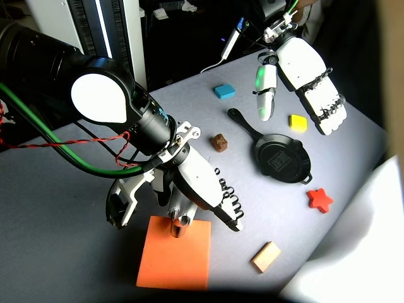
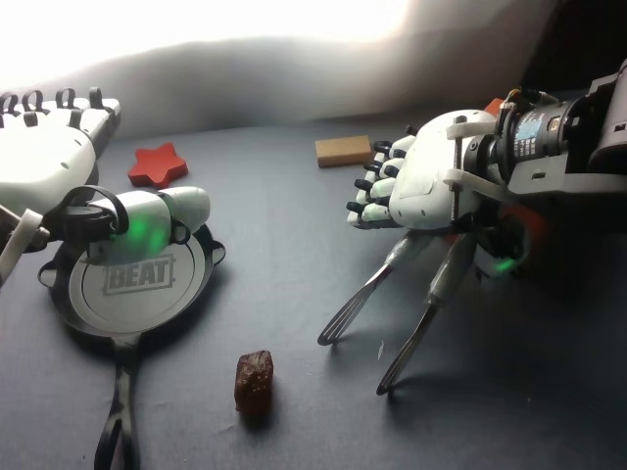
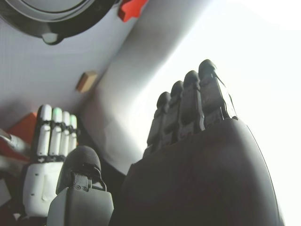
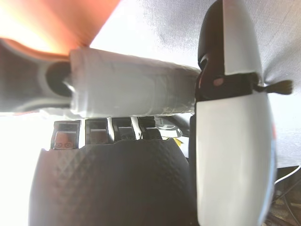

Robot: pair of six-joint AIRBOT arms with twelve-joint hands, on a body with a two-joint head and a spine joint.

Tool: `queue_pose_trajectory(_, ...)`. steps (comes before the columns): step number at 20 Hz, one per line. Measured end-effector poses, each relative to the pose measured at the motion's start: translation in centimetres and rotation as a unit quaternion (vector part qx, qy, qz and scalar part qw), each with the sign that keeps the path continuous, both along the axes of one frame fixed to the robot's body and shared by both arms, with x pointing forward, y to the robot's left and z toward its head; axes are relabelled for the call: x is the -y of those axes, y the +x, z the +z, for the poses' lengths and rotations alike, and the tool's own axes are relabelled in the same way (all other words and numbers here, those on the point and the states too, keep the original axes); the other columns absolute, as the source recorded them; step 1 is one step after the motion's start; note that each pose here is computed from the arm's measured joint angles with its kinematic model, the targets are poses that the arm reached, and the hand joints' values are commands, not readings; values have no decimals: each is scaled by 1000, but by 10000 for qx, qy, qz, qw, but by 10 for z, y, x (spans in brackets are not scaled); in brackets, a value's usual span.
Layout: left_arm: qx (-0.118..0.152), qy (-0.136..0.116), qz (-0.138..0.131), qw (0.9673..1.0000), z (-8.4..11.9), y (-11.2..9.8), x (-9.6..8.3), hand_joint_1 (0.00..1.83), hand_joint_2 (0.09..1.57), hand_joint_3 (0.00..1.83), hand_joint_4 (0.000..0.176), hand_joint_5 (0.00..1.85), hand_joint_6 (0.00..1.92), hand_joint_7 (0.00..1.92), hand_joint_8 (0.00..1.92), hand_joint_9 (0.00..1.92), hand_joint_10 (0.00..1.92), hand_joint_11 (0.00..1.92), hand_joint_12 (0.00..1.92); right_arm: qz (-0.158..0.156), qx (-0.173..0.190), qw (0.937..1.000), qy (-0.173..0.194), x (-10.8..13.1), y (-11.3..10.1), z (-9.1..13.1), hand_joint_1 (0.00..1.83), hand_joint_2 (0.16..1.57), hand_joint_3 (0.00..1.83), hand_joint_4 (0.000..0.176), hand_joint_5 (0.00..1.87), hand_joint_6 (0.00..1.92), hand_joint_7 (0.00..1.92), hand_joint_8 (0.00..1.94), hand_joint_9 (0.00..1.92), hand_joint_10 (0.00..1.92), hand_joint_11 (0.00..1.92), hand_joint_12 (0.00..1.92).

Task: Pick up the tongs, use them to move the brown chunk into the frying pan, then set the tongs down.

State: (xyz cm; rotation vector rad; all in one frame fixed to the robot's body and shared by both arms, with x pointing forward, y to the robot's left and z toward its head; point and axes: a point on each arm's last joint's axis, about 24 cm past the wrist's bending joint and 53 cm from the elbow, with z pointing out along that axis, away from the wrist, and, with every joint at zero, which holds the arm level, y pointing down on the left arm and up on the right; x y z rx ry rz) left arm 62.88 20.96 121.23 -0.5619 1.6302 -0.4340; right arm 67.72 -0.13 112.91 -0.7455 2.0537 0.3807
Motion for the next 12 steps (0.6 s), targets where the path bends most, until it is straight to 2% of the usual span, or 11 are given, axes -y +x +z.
queue_pose_trajectory(4,-40,-9,-31,10000,-2,-3,3,0,1155,0,0,0,0,0,0,0,0,11,8,-1,-1,10000,1,0,0,0,1107,886,0,0,10,4,26,10,13,5,0,0)
queue_pose_trajectory(5,-38,-6,-25,10000,-2,-4,3,0,1154,0,0,0,0,11,4,11,4,26,16,-2,0,10000,1,0,0,0,1076,908,4,0,75,11,112,22,86,21,0,137)
queue_pose_trajectory(7,-35,-5,0,10000,-2,-5,3,0,1157,0,0,0,0,25,8,24,9,39,28,-2,1,10000,3,0,0,0,1046,931,10,0,216,48,267,25,215,58,0,708)
queue_pose_trajectory(8,-35,-1,3,10000,-2,-6,3,0,1156,0,0,0,0,26,7,25,9,37,29,-2,-1,10000,4,0,0,0,1032,955,18,0,236,51,287,22,234,62,0,761)
queue_pose_trajectory(9,-30,3,19,10000,-2,-6,2,0,1156,0,0,0,0,4,0,8,0,24,30,-3,-1,10000,3,0,0,0,1042,976,19,0,310,66,377,26,309,85,0,982)
queue_pose_trajectory(10,-34,31,49,10000,-3,-6,0,0,1161,2,0,0,0,12,4,11,2,19,30,-4,-2,10000,-1,0,0,0,1068,973,16,0,348,77,424,34,349,100,0,1084)
queue_pose_trajectory(11,-38,26,59,10000,-3,-6,0,0,1161,2,0,0,0,12,4,11,2,19,30,-3,-1,10000,0,0,0,0,1068,973,16,0,348,77,424,34,349,100,0,1084)
queue_pose_trajectory(12,-46,21,71,10000,-4,-6,-1,0,1157,0,0,0,0,18,5,23,6,26,39,-4,-2,10000,1,0,0,0,1072,998,22,0,374,81,462,32,389,118,0,1193)
